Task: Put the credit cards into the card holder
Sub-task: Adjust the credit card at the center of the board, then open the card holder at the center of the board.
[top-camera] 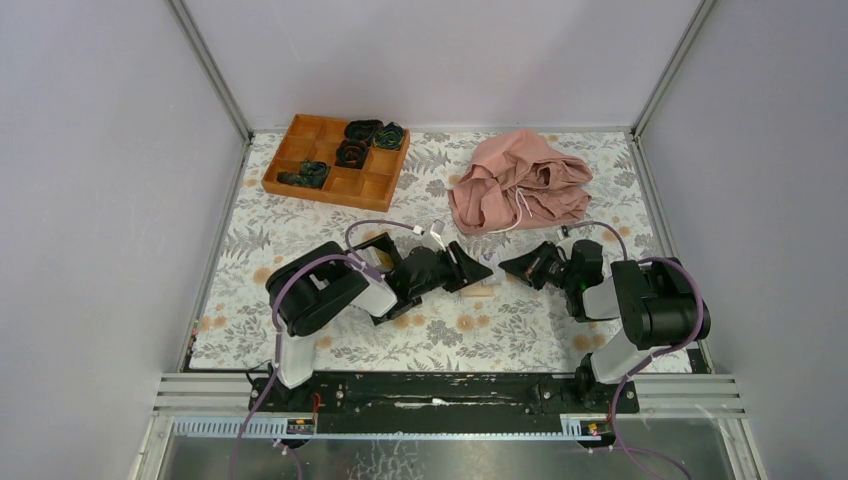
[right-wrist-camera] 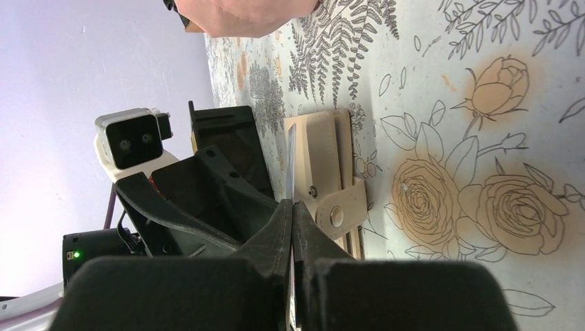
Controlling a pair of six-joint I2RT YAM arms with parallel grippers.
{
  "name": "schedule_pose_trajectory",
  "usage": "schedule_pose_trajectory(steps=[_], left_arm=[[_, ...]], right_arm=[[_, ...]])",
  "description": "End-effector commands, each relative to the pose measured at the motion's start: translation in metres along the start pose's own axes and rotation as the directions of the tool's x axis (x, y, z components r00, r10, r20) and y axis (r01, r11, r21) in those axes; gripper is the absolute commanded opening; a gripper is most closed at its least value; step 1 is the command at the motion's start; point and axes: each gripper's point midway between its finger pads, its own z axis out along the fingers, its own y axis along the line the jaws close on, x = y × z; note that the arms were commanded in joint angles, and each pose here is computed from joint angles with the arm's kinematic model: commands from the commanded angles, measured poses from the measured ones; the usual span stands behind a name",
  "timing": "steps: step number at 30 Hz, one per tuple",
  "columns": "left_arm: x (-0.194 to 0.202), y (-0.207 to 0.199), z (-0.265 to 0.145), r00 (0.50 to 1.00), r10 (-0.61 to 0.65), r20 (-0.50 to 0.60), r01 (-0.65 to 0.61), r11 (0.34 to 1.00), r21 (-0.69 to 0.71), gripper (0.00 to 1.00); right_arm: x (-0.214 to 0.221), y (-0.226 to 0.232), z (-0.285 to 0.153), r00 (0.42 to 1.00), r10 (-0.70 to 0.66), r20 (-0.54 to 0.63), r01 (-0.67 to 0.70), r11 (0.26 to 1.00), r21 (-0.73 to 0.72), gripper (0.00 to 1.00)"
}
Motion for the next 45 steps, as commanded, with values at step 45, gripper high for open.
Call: schedule_pose_trajectory(steps=[45], left_arm=[[-0.011, 0.037, -0.020, 0.993, 0.114, -0.007, -0.113, 0.979, -0.172, 0.52]], right_arm=[[-0.021, -0.022, -0.015, 0.970, -0.230, 0.075, 0.212, 0.959, 0.190, 0.00]])
